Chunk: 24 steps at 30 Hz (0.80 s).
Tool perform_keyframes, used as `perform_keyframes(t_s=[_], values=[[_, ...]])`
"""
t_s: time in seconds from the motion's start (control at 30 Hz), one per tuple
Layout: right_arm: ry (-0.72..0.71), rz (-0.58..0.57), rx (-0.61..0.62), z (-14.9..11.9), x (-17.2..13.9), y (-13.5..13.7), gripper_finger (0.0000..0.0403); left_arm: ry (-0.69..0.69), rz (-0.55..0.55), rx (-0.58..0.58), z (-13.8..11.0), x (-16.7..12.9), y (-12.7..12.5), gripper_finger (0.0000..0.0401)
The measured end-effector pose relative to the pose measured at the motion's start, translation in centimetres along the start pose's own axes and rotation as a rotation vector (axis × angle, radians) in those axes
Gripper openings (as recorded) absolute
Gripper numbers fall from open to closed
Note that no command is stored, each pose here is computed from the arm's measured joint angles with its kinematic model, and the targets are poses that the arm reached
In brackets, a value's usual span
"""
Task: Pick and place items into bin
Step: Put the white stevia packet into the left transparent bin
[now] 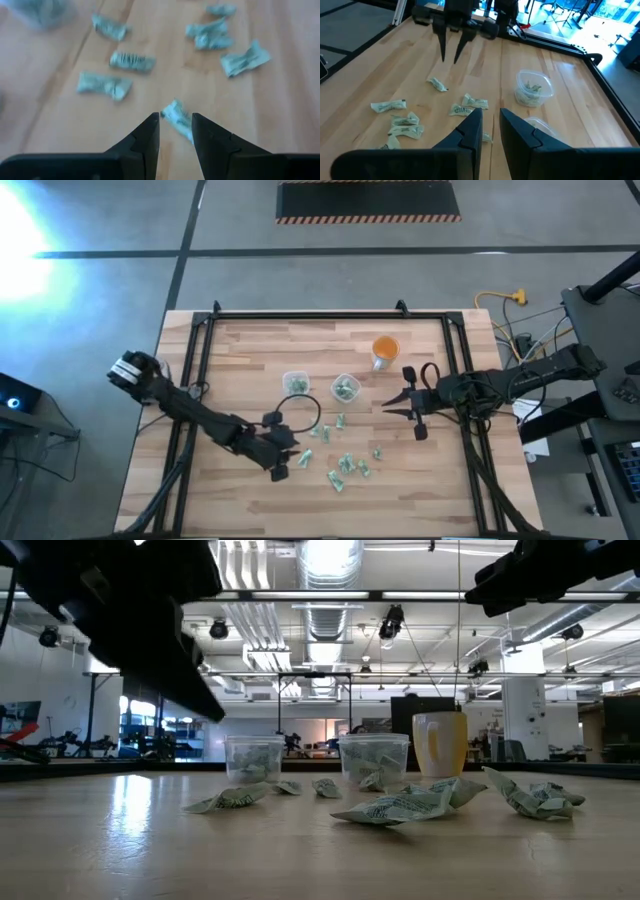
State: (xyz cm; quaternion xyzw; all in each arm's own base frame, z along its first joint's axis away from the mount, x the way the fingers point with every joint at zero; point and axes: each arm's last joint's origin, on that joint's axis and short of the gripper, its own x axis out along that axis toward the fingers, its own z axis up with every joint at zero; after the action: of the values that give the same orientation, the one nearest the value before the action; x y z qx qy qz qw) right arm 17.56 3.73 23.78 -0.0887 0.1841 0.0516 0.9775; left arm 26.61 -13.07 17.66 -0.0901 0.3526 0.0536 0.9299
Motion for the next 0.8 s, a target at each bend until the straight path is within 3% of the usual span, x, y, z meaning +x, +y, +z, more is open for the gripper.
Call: perform_keyframes(t_s=[0.23, 0.8], values=[[0.020, 0.002, -0.007, -0.3, 0.0, 0.0, 0.0057, -0.002, -0.062, -0.053, -0.6, 1.7, -0.8, 0.0098], [0.023, 0.002, -0.004, -0.3, 0.0, 0.0, 0.0057, -0.068, -0.105, -0.081, -0.2, 2.5, -1.3, 0.0098]])
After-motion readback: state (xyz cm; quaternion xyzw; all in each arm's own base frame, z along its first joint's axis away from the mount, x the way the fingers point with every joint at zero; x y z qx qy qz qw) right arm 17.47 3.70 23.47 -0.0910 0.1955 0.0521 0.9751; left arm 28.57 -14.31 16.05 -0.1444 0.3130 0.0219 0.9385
